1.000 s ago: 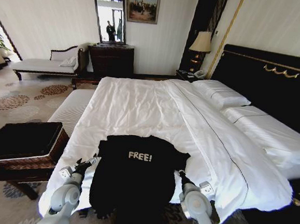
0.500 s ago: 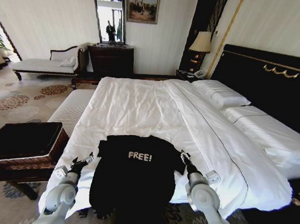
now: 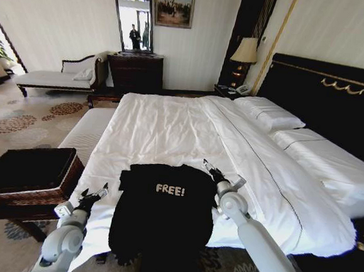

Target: Fold the clothes on the bed and place them into the basket.

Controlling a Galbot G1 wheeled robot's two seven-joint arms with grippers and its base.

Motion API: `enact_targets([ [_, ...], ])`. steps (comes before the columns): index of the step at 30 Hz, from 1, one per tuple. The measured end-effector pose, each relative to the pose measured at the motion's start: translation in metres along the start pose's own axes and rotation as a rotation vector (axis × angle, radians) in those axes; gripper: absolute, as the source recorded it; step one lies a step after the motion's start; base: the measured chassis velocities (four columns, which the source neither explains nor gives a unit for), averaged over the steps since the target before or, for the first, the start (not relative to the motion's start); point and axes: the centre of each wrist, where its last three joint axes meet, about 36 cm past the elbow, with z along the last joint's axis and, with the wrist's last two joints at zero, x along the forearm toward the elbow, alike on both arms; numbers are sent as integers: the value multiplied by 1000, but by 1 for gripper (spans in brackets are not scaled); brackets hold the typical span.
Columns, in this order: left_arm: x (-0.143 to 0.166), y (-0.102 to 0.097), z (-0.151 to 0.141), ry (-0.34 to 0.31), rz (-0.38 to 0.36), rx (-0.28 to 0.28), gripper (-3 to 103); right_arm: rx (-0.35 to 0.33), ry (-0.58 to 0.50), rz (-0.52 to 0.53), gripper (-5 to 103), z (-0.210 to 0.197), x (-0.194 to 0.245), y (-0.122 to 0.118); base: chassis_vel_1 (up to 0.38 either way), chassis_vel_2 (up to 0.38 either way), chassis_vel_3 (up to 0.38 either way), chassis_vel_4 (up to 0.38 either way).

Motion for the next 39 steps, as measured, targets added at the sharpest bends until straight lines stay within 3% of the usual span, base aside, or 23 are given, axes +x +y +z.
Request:
enact_targets([
  [2, -13, -13, 3, 21, 23, 91, 100, -39, -34, 45, 100, -7, 13, -9, 0, 0, 0, 0],
  [5, -38, -20, -5, 62, -5, 231, 100, -64, -49, 99, 100, -9, 40, -23, 0, 0, 0, 0],
  [7, -48, -17, -11, 60, -31, 250, 100, -68, -49, 108, 100, -9, 47, -25, 0, 0, 0, 0],
  [10, -66, 5, -33, 94, -119, 289, 100, -85, -33, 116, 100, -7, 62, -22, 0, 0, 0, 0],
  [15, -81, 22, -44, 141, -147, 303, 100, -102, -7, 125, 100, 0, 71, -17, 0, 0, 0, 0],
  [21, -99, 28, -31, 153, -151, 352, 100, -97, 15, 145, 100, 3, 75, -18, 0, 0, 0, 0],
  [25, -121, 25, -9, 131, -129, 444, 100, -101, 41, 167, 100, 10, 74, -18, 0, 0, 0, 0],
  [27, -125, 24, -6, 122, -129, 460, 99, -105, 46, 171, 100, 12, 74, -18, 0, 0, 0, 0],
  [33, -139, 16, 5, 99, -122, 516, 78, -120, 59, 193, 100, 18, 75, -18, 0, 0, 0, 0],
  [35, -141, 15, 5, 101, -120, 519, 78, -120, 59, 198, 100, 18, 76, -19, 0, 0, 0, 0],
  [38, -143, 15, 7, 104, -122, 523, 64, -115, 62, 205, 100, 18, 76, -21, 0, 0, 0, 0],
  [39, -143, 15, 7, 104, -122, 523, 64, -115, 62, 205, 100, 18, 76, -21, 0, 0, 0, 0],
])
